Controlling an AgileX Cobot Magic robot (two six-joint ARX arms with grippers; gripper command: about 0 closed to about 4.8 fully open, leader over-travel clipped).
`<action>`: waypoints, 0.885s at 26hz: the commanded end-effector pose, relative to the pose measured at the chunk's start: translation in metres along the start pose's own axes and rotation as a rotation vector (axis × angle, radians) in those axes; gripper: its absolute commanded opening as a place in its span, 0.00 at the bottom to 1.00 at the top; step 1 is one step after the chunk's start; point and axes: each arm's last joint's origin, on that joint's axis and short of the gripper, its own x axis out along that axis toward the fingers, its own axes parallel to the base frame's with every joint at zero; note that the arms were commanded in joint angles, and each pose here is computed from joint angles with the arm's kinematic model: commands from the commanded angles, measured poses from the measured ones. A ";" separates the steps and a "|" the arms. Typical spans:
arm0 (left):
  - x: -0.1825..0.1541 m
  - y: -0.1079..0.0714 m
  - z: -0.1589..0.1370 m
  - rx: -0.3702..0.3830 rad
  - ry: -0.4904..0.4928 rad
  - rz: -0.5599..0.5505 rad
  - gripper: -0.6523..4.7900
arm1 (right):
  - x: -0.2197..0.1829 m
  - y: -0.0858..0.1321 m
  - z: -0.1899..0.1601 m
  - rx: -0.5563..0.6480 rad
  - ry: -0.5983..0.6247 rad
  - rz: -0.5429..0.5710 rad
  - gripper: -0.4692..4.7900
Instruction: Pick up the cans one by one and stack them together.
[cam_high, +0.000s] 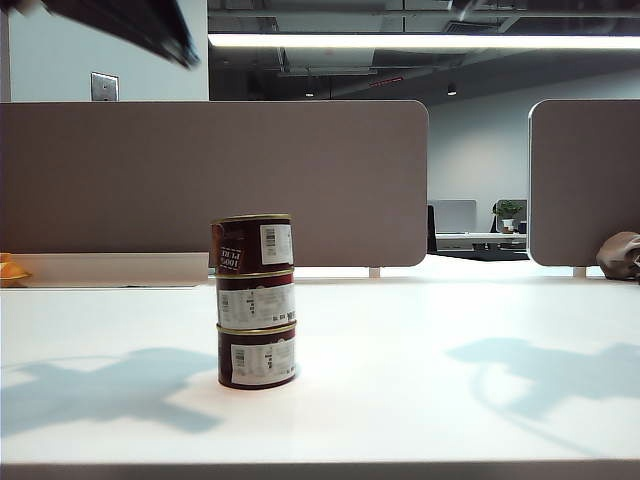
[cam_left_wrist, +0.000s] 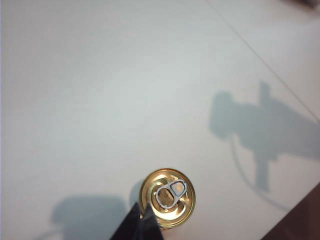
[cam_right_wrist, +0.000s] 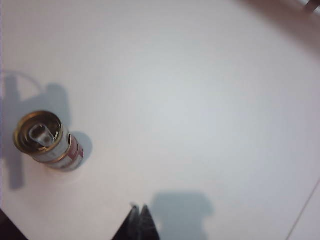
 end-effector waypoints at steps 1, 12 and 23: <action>-0.028 0.002 0.004 -0.024 -0.111 0.046 0.11 | -0.035 0.001 0.001 0.035 -0.169 -0.023 0.09; -0.109 0.011 -0.026 -0.091 -0.437 0.151 0.11 | -0.095 0.018 -0.092 0.070 -0.713 -0.048 0.09; -0.084 0.025 -0.120 -0.157 -0.463 0.090 0.11 | -0.068 0.029 -0.155 0.266 -0.715 0.063 0.09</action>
